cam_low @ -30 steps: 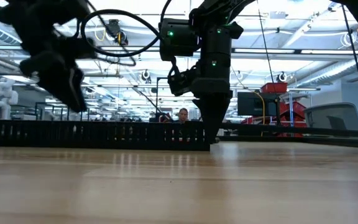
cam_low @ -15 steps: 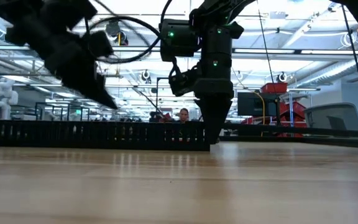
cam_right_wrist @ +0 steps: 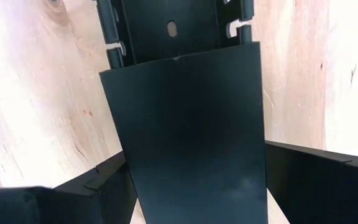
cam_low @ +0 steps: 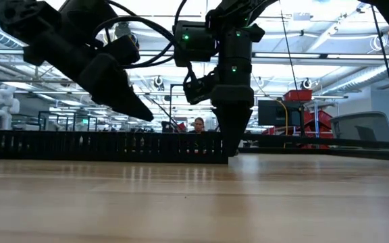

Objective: Ziptie cables

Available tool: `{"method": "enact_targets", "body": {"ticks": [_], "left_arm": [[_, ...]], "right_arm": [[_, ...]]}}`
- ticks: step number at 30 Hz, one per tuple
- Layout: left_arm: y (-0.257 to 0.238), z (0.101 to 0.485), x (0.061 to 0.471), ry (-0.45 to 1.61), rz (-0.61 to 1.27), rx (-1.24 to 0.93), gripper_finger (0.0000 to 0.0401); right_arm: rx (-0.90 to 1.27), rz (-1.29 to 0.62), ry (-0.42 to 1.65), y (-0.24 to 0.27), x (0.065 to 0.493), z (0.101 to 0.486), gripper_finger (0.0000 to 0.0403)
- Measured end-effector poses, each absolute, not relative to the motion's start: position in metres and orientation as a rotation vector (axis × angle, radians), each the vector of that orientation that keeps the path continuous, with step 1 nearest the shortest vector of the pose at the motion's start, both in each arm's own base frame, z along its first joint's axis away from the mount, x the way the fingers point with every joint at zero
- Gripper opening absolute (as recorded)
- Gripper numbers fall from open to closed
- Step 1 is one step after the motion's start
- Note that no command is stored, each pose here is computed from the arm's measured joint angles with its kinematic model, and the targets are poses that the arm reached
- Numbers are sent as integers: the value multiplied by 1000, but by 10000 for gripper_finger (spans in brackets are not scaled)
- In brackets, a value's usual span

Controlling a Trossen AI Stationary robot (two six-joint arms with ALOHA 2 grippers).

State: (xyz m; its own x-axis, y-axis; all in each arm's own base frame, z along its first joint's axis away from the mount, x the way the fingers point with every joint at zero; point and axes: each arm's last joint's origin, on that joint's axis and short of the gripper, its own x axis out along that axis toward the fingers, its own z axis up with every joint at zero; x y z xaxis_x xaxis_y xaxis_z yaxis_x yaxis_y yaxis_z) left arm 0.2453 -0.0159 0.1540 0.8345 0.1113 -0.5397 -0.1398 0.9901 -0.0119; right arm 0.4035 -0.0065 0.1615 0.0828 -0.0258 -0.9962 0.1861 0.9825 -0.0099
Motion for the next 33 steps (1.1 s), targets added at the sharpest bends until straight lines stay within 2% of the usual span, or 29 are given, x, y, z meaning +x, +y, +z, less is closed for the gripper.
{"method": "enact_targets", "body": {"ticks": [5, 17, 33], "left_arm": [[-16, 150, 251, 550, 117, 0, 256], [-15, 156, 258, 437, 132, 42, 256], [-16, 148, 266, 410, 72, 24, 256]], "right_arm": [[131, -159, 1482, -6, 403, 161, 289], [131, -156, 1491, -6, 403, 161, 239], [57, -91, 1532, -6, 399, 161, 247]]}}
